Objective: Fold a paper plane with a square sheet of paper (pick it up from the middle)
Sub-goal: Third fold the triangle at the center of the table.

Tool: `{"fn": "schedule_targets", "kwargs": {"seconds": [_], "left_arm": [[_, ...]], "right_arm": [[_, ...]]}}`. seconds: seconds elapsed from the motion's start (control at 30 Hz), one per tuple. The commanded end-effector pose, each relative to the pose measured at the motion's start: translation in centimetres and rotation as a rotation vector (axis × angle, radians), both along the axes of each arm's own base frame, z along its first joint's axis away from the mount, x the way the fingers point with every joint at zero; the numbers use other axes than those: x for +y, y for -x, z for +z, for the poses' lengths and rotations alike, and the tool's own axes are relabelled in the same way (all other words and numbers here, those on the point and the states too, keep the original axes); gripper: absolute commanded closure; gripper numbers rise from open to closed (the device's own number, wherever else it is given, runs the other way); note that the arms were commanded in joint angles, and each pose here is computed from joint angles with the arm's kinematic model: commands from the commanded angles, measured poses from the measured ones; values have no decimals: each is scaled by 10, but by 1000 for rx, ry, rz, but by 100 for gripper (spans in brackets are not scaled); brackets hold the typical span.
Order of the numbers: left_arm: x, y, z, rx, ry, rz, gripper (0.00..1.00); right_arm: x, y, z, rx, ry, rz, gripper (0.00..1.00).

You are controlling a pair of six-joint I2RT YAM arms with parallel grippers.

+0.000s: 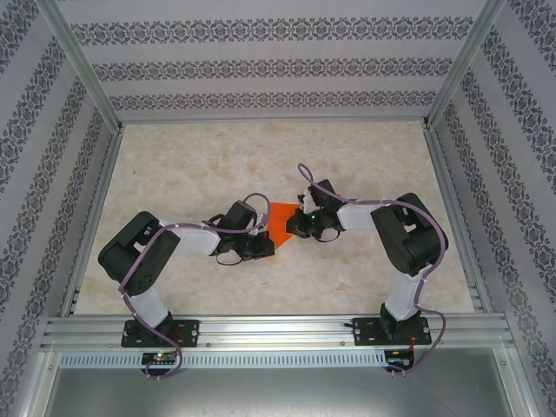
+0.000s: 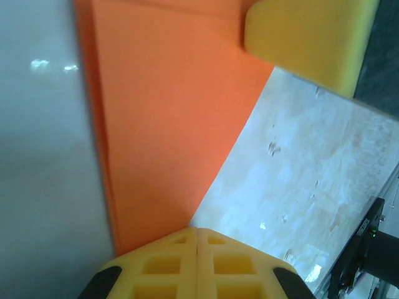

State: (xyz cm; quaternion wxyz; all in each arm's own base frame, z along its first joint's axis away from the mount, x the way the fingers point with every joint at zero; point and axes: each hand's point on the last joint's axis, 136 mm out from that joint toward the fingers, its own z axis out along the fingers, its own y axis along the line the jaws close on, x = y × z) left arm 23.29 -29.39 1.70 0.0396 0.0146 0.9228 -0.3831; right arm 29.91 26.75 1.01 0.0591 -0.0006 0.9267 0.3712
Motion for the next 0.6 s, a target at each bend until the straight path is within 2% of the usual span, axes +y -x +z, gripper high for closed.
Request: {"fn": "schedule_targets", "kwargs": {"seconds": [0.0, 0.13, 0.23, 0.4, 0.57], "left_arm": [[35, 40, -23, 153, -109, 20, 97], [46, 47, -9, 123, -101, 41, 95], [43, 39, 19, 53, -65, 40, 93], [45, 13, 72, -95, -91, 60, 92], [45, -4, 93, -166, -109, 83, 89]], "right_arm": [[-29, 29, -52, 120, 187, -10, 94], [-24, 27, -46, 109, 164, 1, 93], [-15, 30, -37, 89, 142, 45, 93], [-9, 56, -35, 89, 165, 115, 93], [-10, 84, -32, 92, 176, 140, 93]]}}
